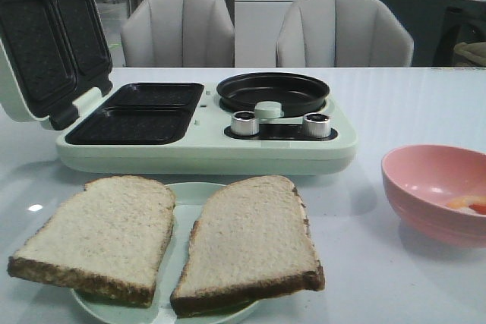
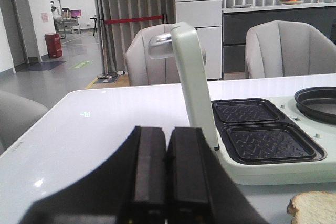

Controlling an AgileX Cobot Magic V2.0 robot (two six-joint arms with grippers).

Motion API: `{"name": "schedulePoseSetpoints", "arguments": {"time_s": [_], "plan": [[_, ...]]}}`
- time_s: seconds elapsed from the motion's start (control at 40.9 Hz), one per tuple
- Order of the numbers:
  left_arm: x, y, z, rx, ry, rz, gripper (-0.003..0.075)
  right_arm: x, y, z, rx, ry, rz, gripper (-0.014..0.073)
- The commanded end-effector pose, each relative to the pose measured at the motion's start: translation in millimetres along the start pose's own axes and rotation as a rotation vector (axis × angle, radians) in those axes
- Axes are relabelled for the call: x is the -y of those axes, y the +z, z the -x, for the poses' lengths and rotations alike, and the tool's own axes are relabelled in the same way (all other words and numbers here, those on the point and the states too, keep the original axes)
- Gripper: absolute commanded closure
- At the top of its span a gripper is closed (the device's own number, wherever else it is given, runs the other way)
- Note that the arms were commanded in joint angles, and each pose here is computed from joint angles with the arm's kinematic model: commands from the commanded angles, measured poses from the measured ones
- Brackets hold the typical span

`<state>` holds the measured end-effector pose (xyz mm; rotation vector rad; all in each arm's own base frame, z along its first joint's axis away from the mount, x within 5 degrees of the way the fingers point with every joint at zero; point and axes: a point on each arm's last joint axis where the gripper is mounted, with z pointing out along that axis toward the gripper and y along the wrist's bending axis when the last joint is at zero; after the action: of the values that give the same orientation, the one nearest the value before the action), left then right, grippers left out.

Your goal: Make breakfast with bread and shrimp

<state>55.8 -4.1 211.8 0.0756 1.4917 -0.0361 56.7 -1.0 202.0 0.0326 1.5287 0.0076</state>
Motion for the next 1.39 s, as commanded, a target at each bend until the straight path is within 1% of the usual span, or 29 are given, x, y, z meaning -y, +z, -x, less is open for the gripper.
{"name": "schedulePoseSetpoints", "arguments": {"time_s": [0.0,1.051,1.174,1.247,1.369], "plan": [[1,-1,-1,0.077,-0.015,-0.010,0.0619,0,-3,15,0.126,-0.006,0.000,0.0580],[1,-1,-1,0.077,-0.015,-0.010,0.0619,0,-3,15,0.132,-0.006,0.000,0.0580],[1,-1,0,0.087,-0.015,-0.010,0.0619,-1,-3,18,0.162,-0.004,0.002,0.0580],[1,-1,3,0.103,-0.015,-0.010,0.0619,0,-4,22,0.149,0.018,0.001,0.0580],[0,-3,18,0.113,-0.015,-0.007,0.0619,-1,-9,43,0.113,0.074,0.004,0.0580]]}}
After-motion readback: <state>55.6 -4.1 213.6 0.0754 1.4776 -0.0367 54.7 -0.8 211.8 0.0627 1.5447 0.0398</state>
